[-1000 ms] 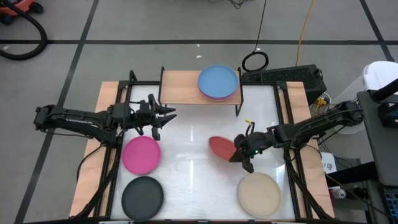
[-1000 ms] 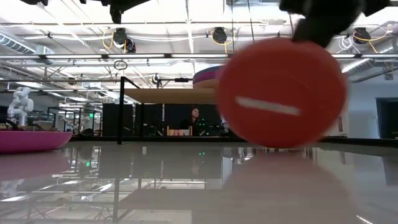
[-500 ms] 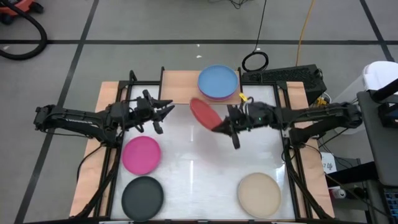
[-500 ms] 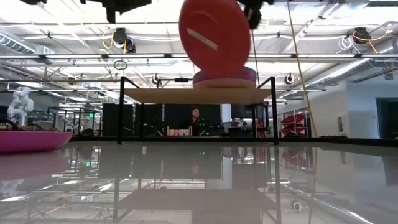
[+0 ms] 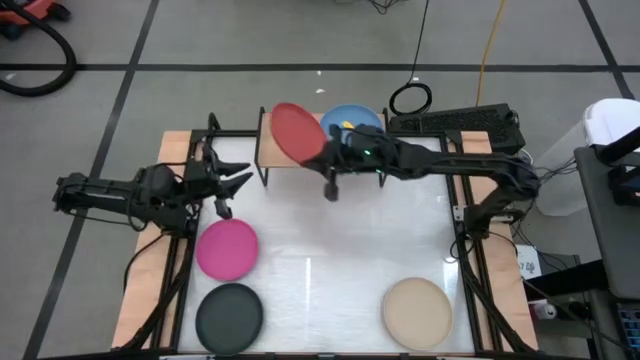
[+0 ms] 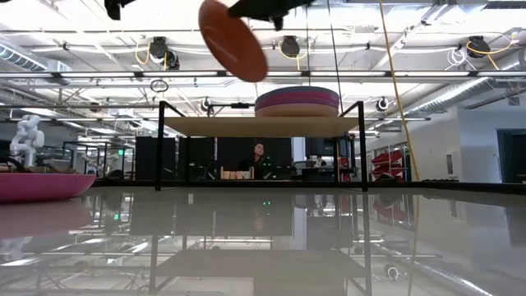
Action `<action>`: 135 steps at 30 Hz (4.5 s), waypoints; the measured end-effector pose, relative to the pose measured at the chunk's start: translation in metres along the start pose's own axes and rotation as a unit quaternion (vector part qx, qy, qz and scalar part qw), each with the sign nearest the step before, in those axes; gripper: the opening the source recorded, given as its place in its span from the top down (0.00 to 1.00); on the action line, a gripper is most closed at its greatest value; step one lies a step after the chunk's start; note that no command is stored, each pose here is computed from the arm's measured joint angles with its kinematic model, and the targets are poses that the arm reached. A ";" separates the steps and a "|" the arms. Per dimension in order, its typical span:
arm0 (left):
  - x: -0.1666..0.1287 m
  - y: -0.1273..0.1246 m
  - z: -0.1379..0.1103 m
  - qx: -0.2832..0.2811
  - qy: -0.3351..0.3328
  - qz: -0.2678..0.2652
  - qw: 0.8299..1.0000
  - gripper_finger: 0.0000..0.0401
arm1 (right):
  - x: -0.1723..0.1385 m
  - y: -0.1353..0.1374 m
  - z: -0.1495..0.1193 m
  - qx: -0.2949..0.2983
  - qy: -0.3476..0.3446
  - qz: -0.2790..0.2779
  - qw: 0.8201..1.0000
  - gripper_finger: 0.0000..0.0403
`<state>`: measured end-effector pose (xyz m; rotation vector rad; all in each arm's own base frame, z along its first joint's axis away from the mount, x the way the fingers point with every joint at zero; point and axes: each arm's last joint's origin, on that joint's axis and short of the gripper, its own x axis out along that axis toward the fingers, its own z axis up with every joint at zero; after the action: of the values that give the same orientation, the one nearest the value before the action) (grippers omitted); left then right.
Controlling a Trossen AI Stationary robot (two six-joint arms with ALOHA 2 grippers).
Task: Place and stack plates onto a shelf
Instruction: Put the orange plate on the shelf, then stack the pink plate on top of the orange plate
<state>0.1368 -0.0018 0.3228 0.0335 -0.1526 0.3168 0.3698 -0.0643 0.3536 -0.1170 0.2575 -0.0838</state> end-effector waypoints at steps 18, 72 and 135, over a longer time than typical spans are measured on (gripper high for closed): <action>-0.001 0.000 -0.002 -0.002 -0.004 0.000 1.000 0.71 | 0.084 -0.029 -0.067 -0.101 0.104 -0.015 0.989 1.00; 0.005 -0.002 -0.012 -0.003 0.032 0.018 0.999 0.71 | -0.003 0.058 0.021 -0.195 0.039 -0.025 0.980 0.71; 0.068 -0.030 -0.190 0.246 0.773 -0.318 0.491 0.52 | -0.157 0.115 -0.090 -0.145 -0.130 -0.037 0.980 0.72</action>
<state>0.2377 0.0016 0.1452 0.3553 1.7888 -0.4750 0.2030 0.0553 0.2919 -0.4239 0.0018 -0.1032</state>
